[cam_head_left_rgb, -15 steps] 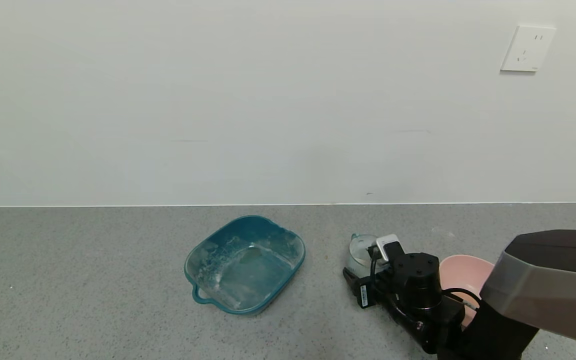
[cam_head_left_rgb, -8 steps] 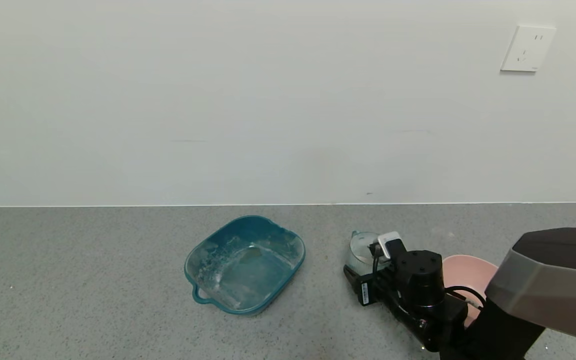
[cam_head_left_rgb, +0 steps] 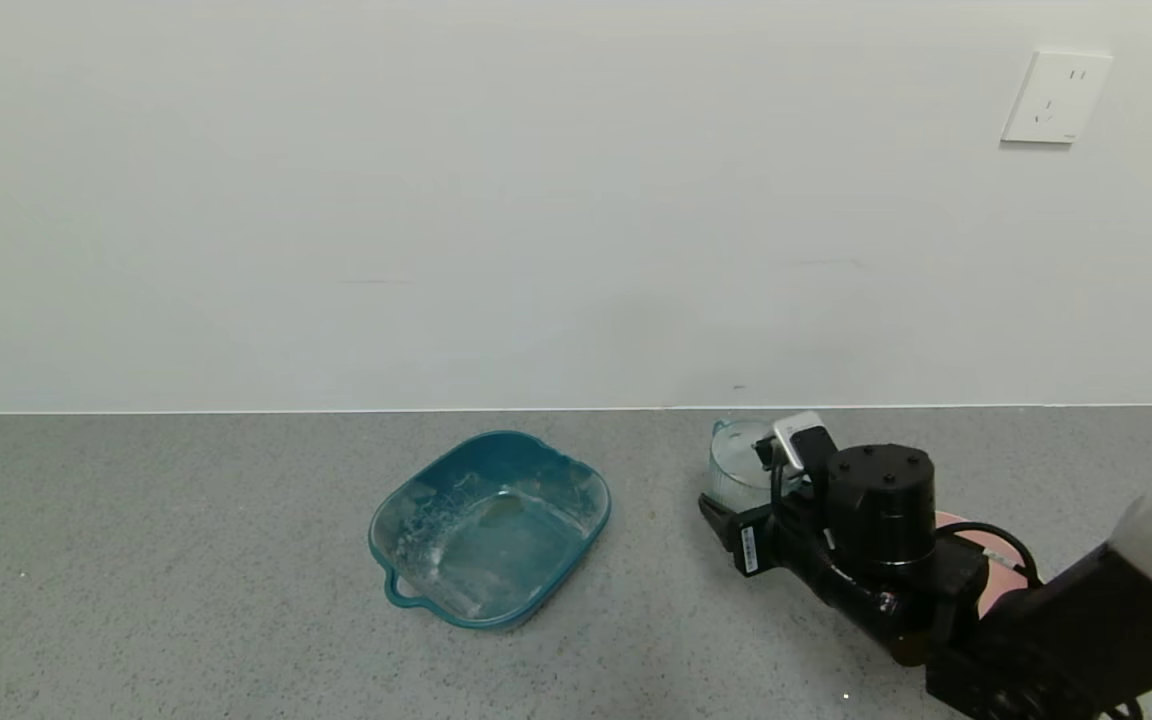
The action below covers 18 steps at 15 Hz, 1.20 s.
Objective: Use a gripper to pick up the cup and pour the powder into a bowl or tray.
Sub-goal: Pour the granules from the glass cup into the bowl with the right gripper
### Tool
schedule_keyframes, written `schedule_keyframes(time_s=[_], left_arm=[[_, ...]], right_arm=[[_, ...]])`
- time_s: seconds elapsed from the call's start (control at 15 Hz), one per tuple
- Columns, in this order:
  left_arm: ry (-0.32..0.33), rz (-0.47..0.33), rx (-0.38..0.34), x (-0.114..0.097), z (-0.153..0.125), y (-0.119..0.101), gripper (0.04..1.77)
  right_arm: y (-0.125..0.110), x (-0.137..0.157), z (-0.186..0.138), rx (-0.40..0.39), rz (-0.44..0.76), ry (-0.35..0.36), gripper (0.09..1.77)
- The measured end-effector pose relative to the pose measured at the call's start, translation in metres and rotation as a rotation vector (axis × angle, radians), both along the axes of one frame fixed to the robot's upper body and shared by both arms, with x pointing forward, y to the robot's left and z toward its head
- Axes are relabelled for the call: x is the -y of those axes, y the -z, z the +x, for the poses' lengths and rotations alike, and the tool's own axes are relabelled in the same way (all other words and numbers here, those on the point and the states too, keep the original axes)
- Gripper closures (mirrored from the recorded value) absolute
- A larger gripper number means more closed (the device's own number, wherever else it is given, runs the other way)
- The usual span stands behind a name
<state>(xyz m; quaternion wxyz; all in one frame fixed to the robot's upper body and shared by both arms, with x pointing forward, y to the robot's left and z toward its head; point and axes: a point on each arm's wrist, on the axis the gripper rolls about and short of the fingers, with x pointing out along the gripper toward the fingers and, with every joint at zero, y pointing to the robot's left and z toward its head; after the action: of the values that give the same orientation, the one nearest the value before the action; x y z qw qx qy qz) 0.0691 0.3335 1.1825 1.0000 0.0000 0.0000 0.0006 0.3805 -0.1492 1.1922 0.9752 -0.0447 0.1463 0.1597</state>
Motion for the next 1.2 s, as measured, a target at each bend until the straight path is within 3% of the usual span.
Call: schedule_keyframes(time_s=[0.33,0.6,0.87,1.2], left_arm=[[0.0,0.0,0.0,0.0,0.0,0.0,0.05],[0.0,0.0,0.0,0.0,0.0,0.0,0.05],[0.0,0.0,0.0,0.0,0.0,0.0,0.05],[0.0,0.0,0.0,0.0,0.0,0.0,0.05]], right_arm=[[-0.069,0.038,-0.006,0.01,-0.035,0.037,0.51],[-0.105,0.084,-0.014,0.041,-0.064,0.09,0.51],[-0.117,0.126,-0.026,0.035,-0.132,0.138,0.51],[-0.111,0.169,-0.048,-0.04,-0.289,0.172,0.51]])
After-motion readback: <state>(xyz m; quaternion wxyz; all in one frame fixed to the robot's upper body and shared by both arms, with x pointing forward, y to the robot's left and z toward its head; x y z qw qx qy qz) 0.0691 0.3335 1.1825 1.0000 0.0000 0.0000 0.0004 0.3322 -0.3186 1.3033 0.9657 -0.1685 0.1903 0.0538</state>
